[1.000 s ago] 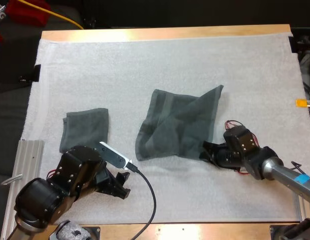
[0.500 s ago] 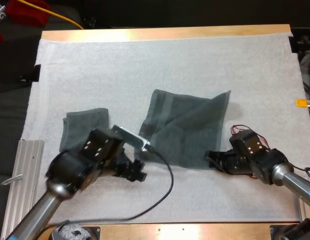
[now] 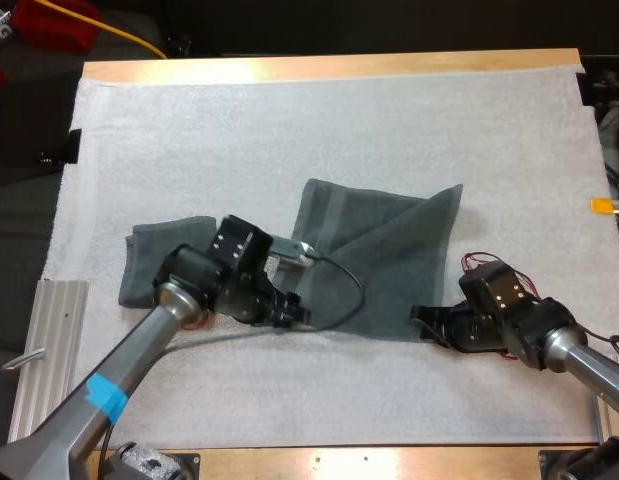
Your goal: Pick towel from pile, fold and stack
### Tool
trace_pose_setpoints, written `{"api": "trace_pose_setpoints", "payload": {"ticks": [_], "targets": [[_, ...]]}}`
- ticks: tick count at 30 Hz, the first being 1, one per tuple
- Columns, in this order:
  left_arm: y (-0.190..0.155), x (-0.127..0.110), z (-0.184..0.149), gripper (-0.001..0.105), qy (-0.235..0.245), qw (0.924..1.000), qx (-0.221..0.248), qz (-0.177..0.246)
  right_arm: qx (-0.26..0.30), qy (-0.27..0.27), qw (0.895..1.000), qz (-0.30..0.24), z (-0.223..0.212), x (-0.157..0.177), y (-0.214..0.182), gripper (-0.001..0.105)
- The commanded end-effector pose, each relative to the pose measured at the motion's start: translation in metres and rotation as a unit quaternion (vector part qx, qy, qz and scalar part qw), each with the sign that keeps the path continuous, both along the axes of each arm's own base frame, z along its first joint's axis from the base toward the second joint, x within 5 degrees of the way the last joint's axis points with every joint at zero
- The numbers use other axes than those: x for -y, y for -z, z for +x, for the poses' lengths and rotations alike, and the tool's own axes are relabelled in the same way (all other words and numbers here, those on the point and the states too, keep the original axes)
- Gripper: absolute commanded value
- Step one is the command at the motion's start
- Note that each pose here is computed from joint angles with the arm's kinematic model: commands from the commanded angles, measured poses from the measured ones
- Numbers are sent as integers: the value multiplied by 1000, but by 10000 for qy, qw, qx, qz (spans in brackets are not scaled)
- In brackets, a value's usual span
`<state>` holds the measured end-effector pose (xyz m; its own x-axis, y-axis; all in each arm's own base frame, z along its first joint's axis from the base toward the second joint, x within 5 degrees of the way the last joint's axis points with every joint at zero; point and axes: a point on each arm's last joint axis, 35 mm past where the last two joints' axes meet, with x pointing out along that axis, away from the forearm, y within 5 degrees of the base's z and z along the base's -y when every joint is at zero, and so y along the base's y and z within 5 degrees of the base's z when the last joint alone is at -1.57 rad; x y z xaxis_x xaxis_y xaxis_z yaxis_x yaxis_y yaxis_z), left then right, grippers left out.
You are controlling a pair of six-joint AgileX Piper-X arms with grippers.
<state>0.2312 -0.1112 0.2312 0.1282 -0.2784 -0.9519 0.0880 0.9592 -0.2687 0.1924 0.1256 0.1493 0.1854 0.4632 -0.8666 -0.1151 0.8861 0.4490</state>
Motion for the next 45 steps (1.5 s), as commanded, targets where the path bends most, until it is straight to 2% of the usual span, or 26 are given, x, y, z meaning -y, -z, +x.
{"api": "trace_pose_setpoints", "payload": {"ticks": [1, 5, 16, 21, 26, 31, 35, 45], "targets": [[1, -7, 5, 68, -196, 9997, -37, -134, 40, -80, 10000, 20, 0, 0, -2, 1], [9, -21, 17, 68, -326, 9980, -198, -513, 41, -79, 10000, 21, 0, 0, -2, 1], [49, -17, 30, 68, 165, 9978, -623, -164, 49, -79, 10000, 26, 0, 0, -2, 1], [58, -16, 35, 68, 344, 9977, -577, -129, 64, -73, 10000, 20, 0, 0, -2, 1], [59, -10, 35, 68, 812, 9960, -254, 263, 90, -70, 9999, 29, 0, 0, -3, 1], [59, 8, 29, 68, 1374, 9872, 37, 809, 94, -68, 9999, 23, 0, 0, -3, 1], [61, 18, 25, 68, 1576, 9824, 109, 997, 94, -68, 9999, 23, 0, 0, -3, 1], [85, 23, 25, 68, 1664, 9763, -236, 1360, 94, -68, 9999, 23, 0, 0, -3, 1]]}}
